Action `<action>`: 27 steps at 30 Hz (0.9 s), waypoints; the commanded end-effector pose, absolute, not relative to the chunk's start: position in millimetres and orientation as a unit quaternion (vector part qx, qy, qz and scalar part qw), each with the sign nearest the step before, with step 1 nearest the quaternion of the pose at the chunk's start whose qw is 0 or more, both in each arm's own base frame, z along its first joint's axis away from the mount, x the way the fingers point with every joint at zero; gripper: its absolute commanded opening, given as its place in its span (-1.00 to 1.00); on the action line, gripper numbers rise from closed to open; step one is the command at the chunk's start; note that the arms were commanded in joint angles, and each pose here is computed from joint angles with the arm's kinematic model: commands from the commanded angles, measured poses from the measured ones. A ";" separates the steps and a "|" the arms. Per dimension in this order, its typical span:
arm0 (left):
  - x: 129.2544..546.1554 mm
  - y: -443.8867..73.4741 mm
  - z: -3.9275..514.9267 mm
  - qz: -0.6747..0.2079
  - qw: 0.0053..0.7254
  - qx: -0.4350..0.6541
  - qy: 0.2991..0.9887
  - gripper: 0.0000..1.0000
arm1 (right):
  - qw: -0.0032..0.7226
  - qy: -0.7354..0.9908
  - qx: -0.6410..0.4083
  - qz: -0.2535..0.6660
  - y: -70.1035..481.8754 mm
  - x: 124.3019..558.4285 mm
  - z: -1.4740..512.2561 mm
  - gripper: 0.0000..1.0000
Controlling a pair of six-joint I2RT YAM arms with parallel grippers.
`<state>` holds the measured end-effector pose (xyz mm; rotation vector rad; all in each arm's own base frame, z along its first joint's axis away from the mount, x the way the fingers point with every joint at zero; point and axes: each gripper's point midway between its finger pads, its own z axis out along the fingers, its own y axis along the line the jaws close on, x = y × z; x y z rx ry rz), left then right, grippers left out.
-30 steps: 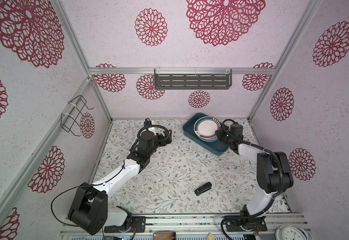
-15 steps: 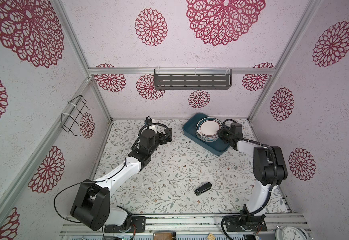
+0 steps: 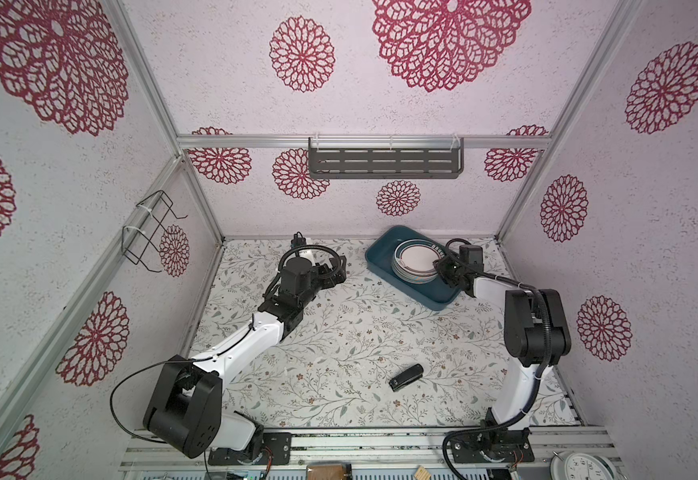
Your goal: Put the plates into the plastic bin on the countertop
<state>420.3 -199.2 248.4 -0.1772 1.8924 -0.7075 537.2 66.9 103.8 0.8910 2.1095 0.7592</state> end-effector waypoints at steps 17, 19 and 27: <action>409.6 -185.9 264.9 -0.269 0.545 -0.059 0.792 0.94 | 0.416 0.853 0.250 0.194 56.0 492.9 179.1 0.86; 409.5 -176.0 267.4 -0.253 0.553 -0.060 0.792 0.94 | 0.429 0.852 0.243 0.177 49.7 484.3 185.9 0.95; 415.4 -101.5 260.0 -0.180 0.572 -0.101 0.794 0.94 | 0.490 0.838 0.234 0.054 4.9 432.9 203.7 0.98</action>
